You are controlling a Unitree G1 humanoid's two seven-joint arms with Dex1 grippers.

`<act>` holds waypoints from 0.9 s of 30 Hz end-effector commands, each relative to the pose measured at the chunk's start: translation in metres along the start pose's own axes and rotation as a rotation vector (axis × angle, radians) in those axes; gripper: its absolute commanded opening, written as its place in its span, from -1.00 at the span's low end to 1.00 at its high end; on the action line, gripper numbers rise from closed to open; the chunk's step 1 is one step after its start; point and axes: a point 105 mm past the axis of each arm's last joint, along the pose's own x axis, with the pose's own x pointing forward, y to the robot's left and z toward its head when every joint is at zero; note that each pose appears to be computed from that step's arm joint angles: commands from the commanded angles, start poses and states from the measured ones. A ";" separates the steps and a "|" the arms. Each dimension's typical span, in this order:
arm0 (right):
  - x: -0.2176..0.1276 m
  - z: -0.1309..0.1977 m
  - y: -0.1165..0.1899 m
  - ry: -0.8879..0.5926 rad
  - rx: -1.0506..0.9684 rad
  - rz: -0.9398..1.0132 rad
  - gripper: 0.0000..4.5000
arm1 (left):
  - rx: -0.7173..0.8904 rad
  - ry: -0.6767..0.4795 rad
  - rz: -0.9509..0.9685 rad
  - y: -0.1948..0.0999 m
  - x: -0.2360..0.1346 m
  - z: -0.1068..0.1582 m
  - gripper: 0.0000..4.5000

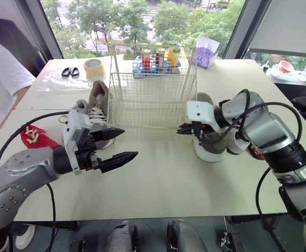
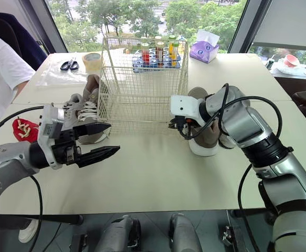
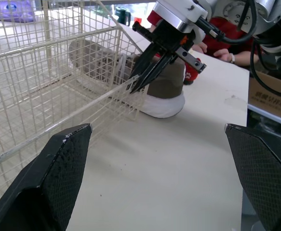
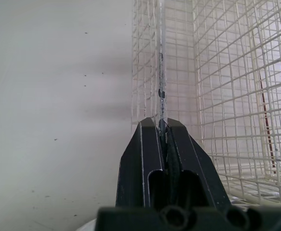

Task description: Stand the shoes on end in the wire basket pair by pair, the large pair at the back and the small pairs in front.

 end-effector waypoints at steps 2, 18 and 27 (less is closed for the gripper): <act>-0.007 0.005 -0.003 -0.016 -0.053 -0.037 -0.98 | 0.022 -0.017 -0.018 -0.001 0.002 0.004 1.00; -0.140 0.024 -0.045 -0.636 0.389 -0.635 0.52 | -0.040 -0.043 -0.011 -0.010 0.005 -0.008 1.00; -0.112 -0.064 0.013 -0.447 0.603 -0.859 0.97 | -0.036 -0.084 -0.091 -0.005 0.034 -0.011 1.00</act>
